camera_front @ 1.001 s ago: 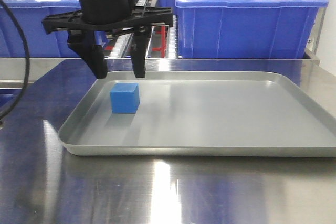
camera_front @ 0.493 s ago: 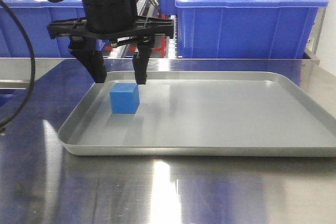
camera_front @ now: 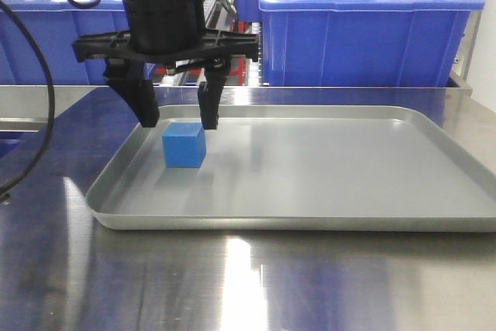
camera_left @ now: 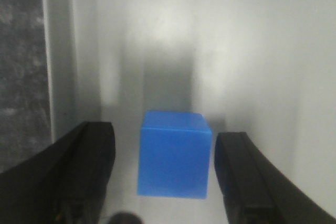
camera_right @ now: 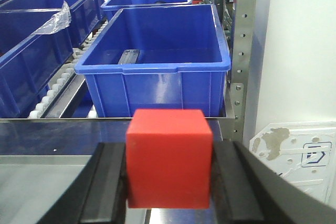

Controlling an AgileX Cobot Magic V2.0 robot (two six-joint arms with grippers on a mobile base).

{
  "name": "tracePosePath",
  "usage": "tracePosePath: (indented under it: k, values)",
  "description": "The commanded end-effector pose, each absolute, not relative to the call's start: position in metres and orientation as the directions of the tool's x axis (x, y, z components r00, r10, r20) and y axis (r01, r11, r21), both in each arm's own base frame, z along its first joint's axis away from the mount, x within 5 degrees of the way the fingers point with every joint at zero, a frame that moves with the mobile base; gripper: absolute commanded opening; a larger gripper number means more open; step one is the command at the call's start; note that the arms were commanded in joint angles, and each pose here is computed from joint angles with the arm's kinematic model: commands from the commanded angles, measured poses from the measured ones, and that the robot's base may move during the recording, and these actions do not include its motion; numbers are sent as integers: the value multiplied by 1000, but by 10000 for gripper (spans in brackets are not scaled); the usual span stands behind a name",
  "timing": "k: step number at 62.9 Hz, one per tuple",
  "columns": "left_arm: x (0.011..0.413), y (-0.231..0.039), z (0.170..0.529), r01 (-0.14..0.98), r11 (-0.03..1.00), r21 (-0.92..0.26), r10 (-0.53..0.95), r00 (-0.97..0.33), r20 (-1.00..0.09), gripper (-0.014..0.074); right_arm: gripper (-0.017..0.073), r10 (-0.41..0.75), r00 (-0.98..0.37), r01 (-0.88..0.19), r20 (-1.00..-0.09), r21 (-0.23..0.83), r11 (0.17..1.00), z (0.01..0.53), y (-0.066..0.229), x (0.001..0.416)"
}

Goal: Sort and place red and blue blocks on shelf
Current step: 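Move the open left gripper down over the blue cube, then close the left gripper on the blue cube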

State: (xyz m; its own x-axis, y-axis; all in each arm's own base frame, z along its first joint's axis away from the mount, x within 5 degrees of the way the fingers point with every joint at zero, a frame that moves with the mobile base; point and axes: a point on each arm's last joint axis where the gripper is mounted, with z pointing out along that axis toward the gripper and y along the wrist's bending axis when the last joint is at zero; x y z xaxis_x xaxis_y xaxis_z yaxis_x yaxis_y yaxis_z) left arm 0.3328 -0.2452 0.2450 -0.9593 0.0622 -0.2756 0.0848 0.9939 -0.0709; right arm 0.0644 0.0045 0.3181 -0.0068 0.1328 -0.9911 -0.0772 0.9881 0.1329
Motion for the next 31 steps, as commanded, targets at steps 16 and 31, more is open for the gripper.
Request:
tracePosePath:
  k: [16,31]
  values:
    - [330,-252,264,95,988,-118,52,-944,-327,482,372,116,104,-85,-988,108,991,335,4,63]
    - [330,-252,256,86,992,-92,57,-958,-282,481,372,116,104,-85,-988,108,991,335,4,63]
